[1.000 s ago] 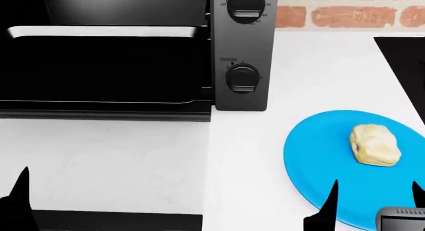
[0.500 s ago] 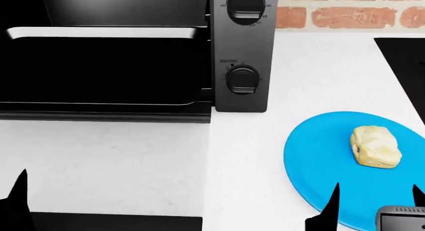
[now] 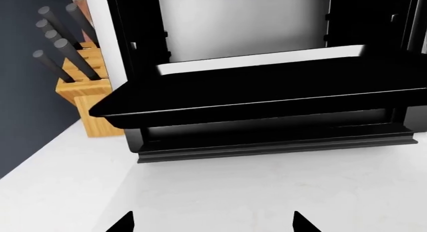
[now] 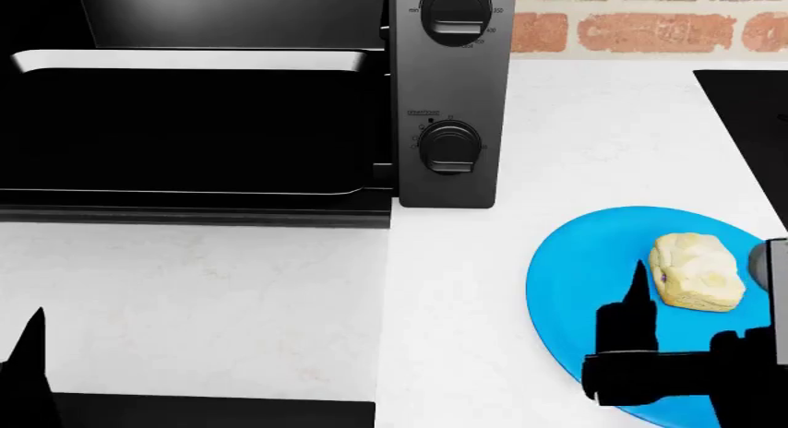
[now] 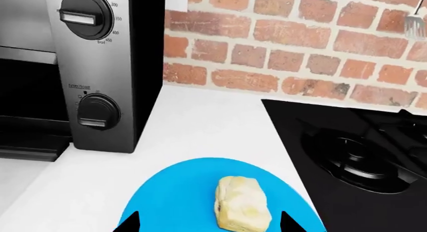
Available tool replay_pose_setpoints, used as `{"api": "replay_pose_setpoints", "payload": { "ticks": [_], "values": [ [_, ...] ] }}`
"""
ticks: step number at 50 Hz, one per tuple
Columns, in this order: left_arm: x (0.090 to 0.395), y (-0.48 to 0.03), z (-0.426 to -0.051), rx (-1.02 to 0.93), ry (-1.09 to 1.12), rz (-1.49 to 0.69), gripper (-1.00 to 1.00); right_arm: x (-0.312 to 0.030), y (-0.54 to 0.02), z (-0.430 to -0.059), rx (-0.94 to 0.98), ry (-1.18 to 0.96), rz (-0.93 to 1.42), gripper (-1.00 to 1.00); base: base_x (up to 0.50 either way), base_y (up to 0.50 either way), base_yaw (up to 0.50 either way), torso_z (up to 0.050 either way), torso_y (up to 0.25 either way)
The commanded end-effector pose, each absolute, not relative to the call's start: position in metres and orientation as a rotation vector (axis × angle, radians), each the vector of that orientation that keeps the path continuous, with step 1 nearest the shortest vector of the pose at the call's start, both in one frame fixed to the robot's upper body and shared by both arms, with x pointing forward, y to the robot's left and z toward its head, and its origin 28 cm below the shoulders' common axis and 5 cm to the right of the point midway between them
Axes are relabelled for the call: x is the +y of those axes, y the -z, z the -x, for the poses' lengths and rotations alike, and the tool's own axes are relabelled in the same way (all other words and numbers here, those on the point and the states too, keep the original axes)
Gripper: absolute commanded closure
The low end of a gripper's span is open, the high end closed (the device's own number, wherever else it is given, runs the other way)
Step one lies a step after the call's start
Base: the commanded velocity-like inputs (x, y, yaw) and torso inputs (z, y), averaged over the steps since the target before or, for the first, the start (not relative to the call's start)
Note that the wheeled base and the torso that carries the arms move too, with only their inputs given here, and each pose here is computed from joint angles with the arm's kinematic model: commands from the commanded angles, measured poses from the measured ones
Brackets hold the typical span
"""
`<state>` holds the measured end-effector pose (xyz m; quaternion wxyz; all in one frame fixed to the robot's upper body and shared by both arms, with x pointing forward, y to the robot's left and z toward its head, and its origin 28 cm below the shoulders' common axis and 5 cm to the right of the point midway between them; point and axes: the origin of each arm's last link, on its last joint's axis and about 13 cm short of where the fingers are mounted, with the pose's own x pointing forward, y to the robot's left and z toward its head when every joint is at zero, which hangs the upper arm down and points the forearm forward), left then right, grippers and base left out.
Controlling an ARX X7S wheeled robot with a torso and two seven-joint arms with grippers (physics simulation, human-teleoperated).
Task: Place the scone on the tray of the toaster oven.
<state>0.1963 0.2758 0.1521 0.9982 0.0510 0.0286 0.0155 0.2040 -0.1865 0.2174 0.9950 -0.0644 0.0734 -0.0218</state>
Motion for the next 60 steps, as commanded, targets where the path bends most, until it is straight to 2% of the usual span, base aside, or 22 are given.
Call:
{"api": "replay_pose_setpoints", "payload": {
  "ticks": [1, 15, 23, 49, 60],
  "values": [
    [0.278, -0.161, -0.193, 0.045, -0.028, -0.11, -1.0, -0.2, -0.221, -0.23, 0.212, 0.001, 0.082, -1.0, 0.0, 0.0, 0.0, 0.0, 0.0],
    [0.276, -0.162, -0.193, 0.049, -0.024, -0.119, -1.0, -0.21, -0.211, -0.287, 0.315, -0.007, 0.104, -1.0, 0.0, 0.0, 0.0, 0.0, 0.0],
    [0.278, -0.161, -0.191, 0.055, -0.024, -0.122, -1.0, -0.216, -0.199, -0.304, 0.34, 0.024, 0.093, -1.0, 0.0, 0.0, 0.0, 0.0, 0.0],
    [0.28, -0.161, -0.188, 0.055, -0.027, -0.118, -1.0, -0.23, -0.176, -0.322, 0.407, 0.079, 0.087, -1.0, 0.0, 0.0, 0.0, 0.0, 0.0],
    [0.278, -0.161, -0.189, 0.056, -0.025, -0.117, -1.0, -0.229, -0.174, -0.317, 0.437, 0.08, 0.086, -1.0, 0.0, 0.0, 0.0, 0.0, 0.0]
  ]
}}
